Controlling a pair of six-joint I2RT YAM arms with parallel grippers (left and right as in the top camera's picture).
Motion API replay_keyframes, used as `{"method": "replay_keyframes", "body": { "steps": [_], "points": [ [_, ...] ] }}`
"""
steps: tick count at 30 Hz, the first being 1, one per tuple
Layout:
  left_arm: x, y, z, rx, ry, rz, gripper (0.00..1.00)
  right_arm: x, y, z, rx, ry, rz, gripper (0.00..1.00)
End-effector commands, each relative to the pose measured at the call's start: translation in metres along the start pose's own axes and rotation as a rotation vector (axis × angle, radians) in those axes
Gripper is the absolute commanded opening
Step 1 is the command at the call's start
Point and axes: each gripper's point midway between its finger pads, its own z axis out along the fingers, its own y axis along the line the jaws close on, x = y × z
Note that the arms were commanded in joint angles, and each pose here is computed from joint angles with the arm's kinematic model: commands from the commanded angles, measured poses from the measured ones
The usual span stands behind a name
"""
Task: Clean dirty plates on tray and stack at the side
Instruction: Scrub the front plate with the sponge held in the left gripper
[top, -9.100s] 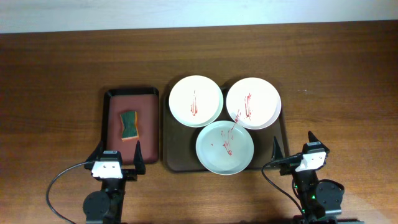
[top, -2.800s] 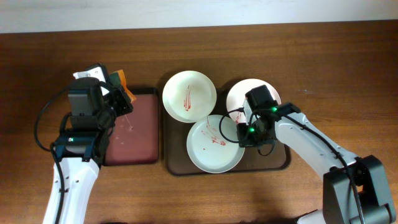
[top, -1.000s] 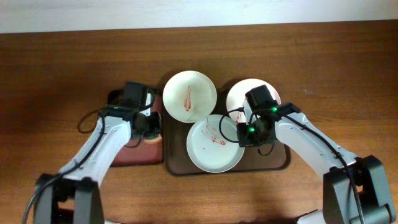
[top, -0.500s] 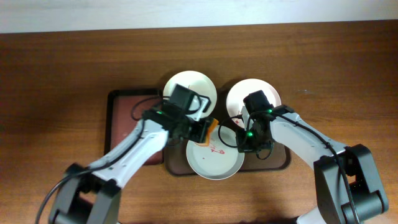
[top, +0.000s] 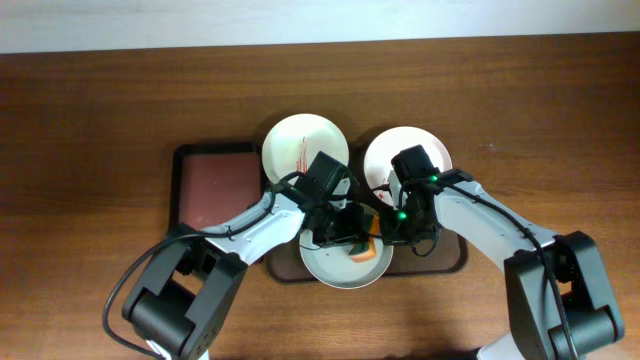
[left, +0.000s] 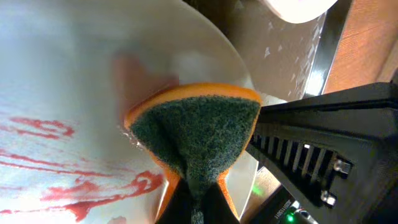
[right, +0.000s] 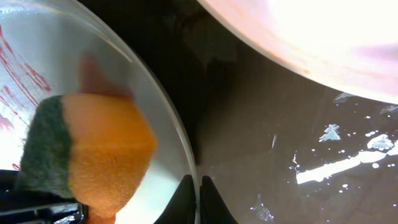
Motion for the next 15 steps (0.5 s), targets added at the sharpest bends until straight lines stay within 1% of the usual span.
{"method": "replay_keyframes", "body": {
  "steps": [1,2,6,7,10,12,15],
  "points": [
    [-0.011,0.013,0.002,-0.06,-0.045,-0.016,0.0,0.005,-0.002,0.006,0.012,0.022,-0.009,0.04],
    [-0.022,0.024,-0.002,-0.11,-0.091,0.017,0.0,0.005,-0.002,0.006,0.012,0.022,-0.009,0.04],
    [-0.044,0.047,-0.018,-0.157,-0.146,0.102,0.0,0.005,-0.002,0.006,0.012,0.022,-0.009,0.04],
    [-0.053,0.062,-0.026,-0.212,-0.179,0.13,0.0,0.005,-0.002,0.006,0.012,0.022,-0.009,0.04],
    [-0.066,0.077,-0.037,-0.278,-0.214,0.192,0.0,0.005,-0.002,0.006,0.012,0.022,-0.009,0.04],
    [-0.074,0.092,-0.049,-0.351,-0.235,0.185,0.0,0.005,-0.002,0.006,0.012,0.022,-0.009,0.04],
    [-0.077,0.092,-0.061,-0.386,-0.222,0.178,0.0,0.006,-0.002,0.006,0.012,0.023,-0.009,0.04]
  ]
}}
